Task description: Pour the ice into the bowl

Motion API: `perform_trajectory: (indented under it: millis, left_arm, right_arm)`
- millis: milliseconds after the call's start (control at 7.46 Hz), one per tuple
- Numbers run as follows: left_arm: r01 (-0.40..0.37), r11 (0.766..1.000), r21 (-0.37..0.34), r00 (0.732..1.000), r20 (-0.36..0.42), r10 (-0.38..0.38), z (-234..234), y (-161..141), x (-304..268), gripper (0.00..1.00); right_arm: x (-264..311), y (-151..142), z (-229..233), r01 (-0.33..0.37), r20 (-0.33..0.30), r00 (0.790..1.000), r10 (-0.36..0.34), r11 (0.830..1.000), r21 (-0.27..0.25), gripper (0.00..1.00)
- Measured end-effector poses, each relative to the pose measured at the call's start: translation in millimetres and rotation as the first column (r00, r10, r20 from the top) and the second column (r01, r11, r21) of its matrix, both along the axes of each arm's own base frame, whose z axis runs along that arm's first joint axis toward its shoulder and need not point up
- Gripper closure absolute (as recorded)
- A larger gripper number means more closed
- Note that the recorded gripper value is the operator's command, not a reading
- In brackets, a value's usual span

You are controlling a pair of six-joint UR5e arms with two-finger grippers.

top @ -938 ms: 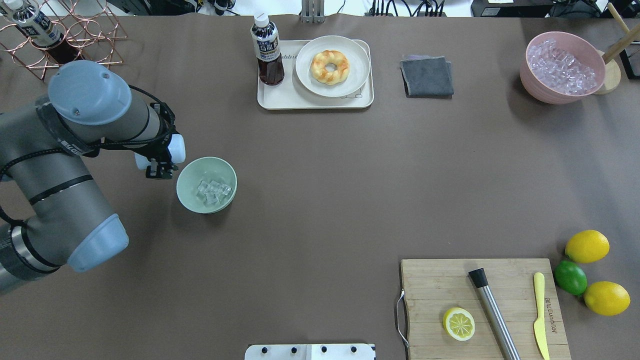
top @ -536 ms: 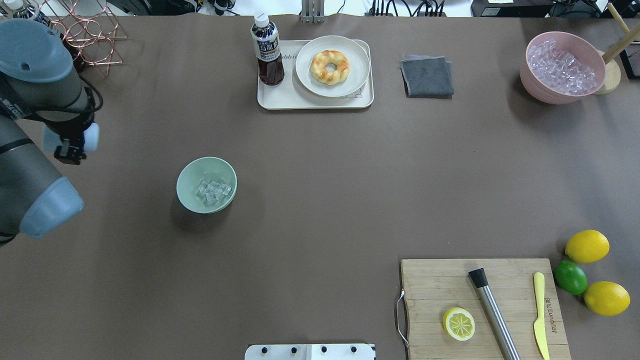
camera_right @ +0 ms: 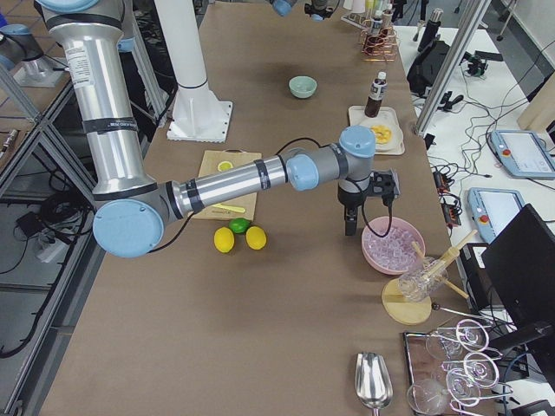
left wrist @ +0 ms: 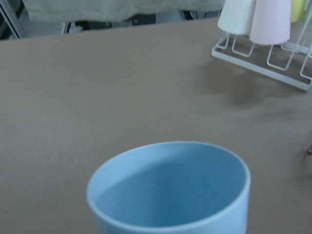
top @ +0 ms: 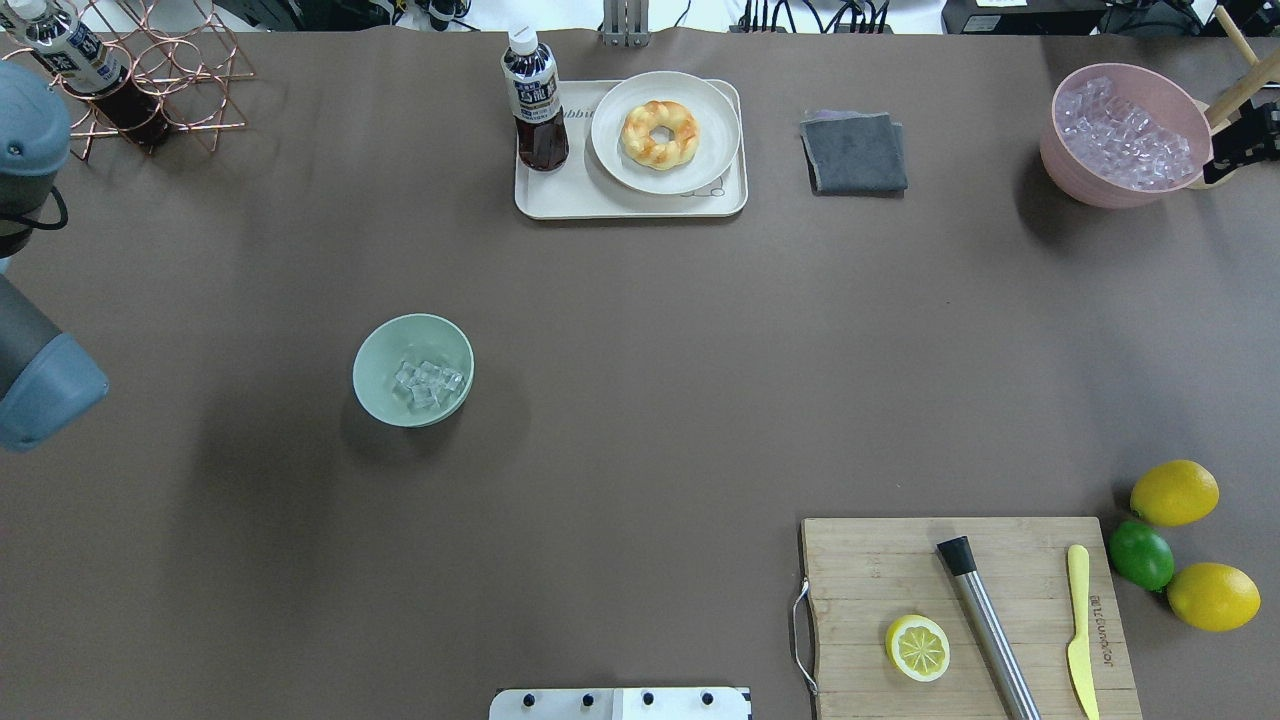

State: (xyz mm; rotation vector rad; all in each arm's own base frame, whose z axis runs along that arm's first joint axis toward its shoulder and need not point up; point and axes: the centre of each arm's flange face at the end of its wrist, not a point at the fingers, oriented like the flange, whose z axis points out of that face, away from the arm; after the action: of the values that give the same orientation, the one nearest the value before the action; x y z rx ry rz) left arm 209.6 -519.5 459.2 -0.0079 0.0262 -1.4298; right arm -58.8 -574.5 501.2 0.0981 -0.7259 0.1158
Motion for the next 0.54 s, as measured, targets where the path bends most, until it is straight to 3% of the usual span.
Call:
perform_trajectory:
  millis: [268,536]
  left_arm:
    - [-0.04,0.998,-0.051,0.98,0.192,0.049,66.6,6.6,-18.4,0.5]
    - [-0.051,0.992,-0.112,0.929,0.361,0.088,136.2,16.0,-25.3,0.49]
  right_arm:
    - [-44.1,-23.0,-61.8,-0.032,-0.008,0.999,0.032,0.998,-0.053,0.01]
    - [-119.3,-33.7,-124.7,-0.092,-0.006,0.996,0.092,0.991,-0.094,0.01]
